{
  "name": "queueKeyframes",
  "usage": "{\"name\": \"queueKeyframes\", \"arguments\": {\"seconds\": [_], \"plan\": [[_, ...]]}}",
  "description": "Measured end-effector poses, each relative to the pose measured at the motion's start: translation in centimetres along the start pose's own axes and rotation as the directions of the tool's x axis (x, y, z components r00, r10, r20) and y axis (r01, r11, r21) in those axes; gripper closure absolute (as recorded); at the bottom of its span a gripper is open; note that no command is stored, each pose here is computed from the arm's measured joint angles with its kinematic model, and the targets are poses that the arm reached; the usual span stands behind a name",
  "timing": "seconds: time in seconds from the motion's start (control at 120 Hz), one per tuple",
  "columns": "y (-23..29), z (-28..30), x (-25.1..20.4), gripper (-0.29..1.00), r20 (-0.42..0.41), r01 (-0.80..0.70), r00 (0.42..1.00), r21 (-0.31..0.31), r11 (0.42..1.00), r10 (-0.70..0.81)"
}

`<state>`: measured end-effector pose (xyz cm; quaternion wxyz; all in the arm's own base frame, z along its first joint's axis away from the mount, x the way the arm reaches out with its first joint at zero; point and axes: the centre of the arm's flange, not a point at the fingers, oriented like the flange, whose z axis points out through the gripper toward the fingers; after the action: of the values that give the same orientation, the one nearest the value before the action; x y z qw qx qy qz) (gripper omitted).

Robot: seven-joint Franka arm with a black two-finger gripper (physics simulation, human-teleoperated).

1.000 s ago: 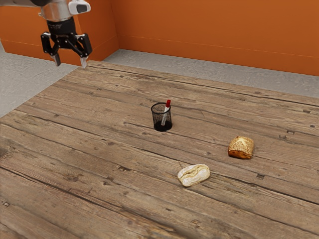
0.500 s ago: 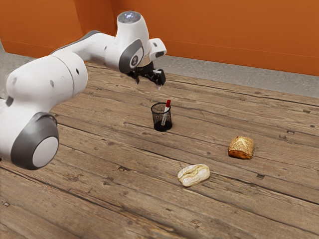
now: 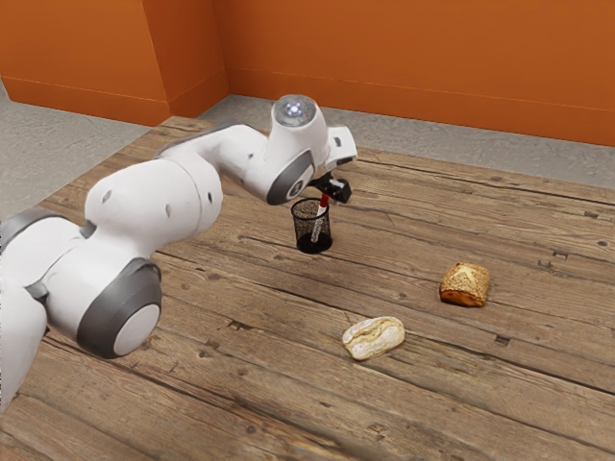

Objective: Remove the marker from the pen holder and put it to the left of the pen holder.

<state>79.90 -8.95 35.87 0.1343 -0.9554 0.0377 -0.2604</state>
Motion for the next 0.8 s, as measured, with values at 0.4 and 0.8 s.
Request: {"name": "queueKeyframes", "arguments": {"seconds": [0.4,0.8], "plan": [[2.1,2.3,-1.3,0.2,-0.049,0.048,0.998,0.105,0.993,-0.043],[2.4,2.3,-1.3,0.62,-0.071,0.176,0.983,0.098,0.98,-0.169]]}}
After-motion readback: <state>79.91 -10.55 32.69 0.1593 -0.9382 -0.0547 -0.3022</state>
